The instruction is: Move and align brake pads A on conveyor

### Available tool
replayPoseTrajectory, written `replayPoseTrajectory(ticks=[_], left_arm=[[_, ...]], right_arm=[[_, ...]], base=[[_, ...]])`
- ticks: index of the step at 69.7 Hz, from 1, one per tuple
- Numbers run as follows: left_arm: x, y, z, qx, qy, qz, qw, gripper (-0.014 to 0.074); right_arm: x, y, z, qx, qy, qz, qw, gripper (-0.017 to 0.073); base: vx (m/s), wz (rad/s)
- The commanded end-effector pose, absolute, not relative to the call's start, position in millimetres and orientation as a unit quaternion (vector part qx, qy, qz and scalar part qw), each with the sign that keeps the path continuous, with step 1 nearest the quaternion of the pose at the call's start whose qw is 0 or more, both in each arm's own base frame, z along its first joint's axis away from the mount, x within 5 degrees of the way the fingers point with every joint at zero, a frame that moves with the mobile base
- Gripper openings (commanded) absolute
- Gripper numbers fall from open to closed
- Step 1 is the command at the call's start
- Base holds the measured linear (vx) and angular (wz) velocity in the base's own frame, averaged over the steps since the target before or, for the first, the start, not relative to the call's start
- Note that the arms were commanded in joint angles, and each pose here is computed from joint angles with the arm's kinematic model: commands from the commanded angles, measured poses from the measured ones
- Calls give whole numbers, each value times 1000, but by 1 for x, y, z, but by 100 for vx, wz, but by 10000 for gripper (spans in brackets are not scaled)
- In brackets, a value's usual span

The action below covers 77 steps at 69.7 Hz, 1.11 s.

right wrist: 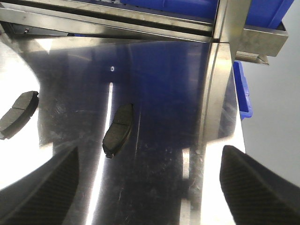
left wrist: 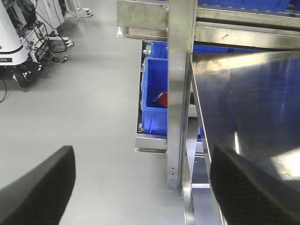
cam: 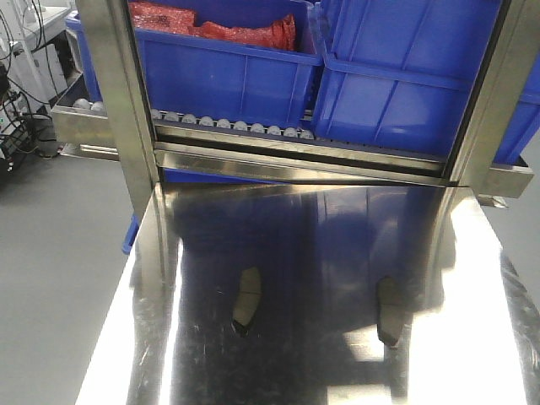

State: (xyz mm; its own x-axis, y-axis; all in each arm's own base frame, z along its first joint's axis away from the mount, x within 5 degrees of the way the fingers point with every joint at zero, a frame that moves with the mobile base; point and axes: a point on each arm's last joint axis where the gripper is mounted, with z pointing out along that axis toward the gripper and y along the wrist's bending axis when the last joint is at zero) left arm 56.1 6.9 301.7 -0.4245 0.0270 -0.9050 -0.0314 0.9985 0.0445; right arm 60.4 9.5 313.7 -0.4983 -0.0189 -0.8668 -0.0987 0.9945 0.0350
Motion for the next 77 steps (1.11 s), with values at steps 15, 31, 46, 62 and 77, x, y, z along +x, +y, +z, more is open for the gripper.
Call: replayPoseTrajectory(ticks=[15,31,46,62,77], left_arm=[[59,6,314,1,822,26,568,554],[59,6,314,1,822,26,568,554],[59,6,314,1,822,26,568,554],[59,6,314,2,822,27,569,554],[59,5,314,9,822,21,570,554]], right_arm=[[63,9,327,-34,843,36,536,578],[63,9,327,-34,843,37,536,578],[63,9,327,-34,843,37,536,578],[63,9,327,-34,843,37,536,578],[63,9,327,-34,843,37,536,578]], base=[[1,3],[0,0],[0,0],[0,0],[0,0]])
